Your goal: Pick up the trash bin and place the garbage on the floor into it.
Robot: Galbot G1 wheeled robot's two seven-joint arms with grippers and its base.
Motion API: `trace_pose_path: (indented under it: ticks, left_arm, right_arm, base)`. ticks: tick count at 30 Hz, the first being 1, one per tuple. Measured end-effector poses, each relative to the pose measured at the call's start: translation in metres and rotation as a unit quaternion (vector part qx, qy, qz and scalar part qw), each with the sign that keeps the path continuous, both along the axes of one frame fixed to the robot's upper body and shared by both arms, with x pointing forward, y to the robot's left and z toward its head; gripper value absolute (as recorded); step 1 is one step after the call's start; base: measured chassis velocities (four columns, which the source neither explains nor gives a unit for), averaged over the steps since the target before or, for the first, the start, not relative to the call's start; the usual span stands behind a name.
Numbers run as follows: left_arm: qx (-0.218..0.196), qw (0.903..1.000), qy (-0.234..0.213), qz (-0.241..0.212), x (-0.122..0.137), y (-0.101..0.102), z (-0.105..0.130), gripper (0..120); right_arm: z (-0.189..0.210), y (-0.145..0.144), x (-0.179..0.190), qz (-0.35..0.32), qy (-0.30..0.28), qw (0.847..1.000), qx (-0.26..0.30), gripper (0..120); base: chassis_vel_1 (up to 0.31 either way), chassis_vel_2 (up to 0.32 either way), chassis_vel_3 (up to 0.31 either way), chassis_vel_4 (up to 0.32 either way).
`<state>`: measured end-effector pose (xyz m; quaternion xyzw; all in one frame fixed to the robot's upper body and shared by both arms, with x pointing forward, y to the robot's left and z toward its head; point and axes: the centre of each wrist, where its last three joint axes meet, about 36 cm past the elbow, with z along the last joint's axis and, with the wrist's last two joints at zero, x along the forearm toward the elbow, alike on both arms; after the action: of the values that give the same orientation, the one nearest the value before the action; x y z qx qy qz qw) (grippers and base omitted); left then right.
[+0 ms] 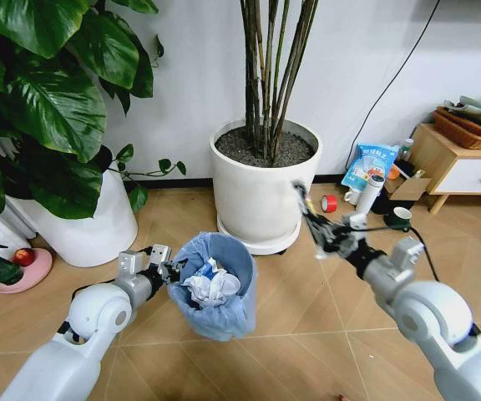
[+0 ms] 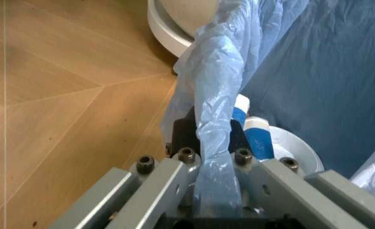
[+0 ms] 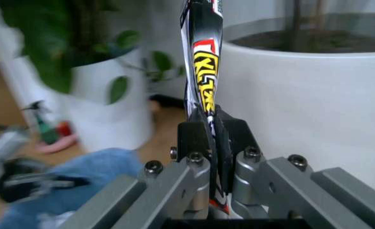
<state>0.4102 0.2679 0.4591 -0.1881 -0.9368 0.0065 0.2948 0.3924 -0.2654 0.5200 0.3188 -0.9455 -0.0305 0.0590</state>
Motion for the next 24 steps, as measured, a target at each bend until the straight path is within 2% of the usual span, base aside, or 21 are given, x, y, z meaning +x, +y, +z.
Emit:
trace_pose_path:
  ticks: [7,13,15,20,24]
  left_arm:
    - [-0.006,1.0000,0.002,0.000,0.004,-0.003,-0.003,0]
    - [-0.010,0.9999,0.005,-0.002,0.007,-0.007,-0.005,0]
    - [-0.016,0.9998,0.008,-0.001,0.009,-0.010,-0.006,0]
    - [-0.018,0.9998,0.010,0.002,0.012,-0.010,-0.008,0]
    - [-0.021,0.9997,0.009,0.003,0.014,-0.010,-0.008,0]
  right_arm:
    - [-0.013,0.046,0.017,0.087,0.019,0.995,0.034,0]
    - [-0.022,0.065,0.024,0.112,0.030,0.993,0.036,0]
    - [-0.033,0.081,0.034,0.125,0.041,0.991,0.033,0]
    - [-0.043,0.090,0.040,0.128,0.049,0.990,0.017,0]
    - [-0.051,0.098,0.040,0.131,0.062,0.989,0.006,15]
  base:
    - [0.000,0.000,0.000,0.000]
    - [0.000,0.000,0.000,0.000]
    - [0.000,0.000,0.000,0.000]
    - [0.000,0.000,0.000,0.000]
    - [0.000,0.000,0.000,0.000]
